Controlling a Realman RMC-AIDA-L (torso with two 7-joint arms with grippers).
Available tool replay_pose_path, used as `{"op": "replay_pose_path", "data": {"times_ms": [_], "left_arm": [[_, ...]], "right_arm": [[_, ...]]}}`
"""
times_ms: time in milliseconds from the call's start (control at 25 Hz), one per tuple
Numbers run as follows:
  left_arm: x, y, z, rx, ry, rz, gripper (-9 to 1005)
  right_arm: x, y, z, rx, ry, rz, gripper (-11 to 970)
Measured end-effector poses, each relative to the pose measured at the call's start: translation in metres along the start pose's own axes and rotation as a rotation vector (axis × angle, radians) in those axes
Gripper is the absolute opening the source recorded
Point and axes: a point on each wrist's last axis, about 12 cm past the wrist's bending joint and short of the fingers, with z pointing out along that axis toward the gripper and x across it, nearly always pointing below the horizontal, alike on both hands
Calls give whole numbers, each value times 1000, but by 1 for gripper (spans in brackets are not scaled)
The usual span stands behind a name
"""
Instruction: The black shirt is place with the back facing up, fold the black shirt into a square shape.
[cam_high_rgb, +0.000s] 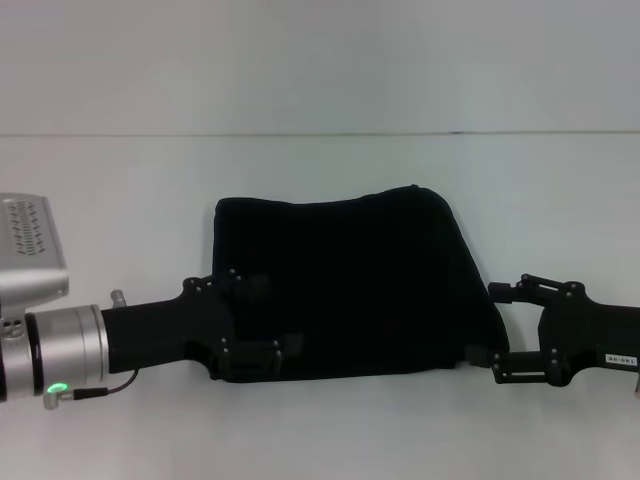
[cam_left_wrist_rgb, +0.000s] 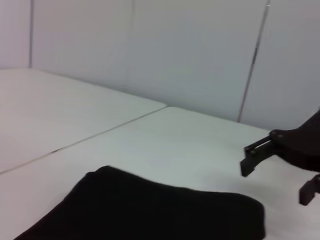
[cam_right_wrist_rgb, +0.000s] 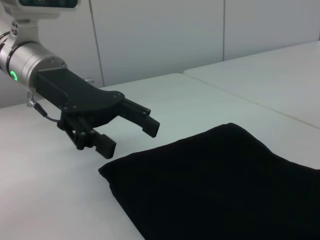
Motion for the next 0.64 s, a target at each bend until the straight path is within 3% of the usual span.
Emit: {"op": "replay_pose_path", "data": {"times_ms": [640], "left_arm": [[-2,-1,-2,23,-5,15,933]], "right_arm": [[-1,1,2,-8,-9,-13,944]]}}
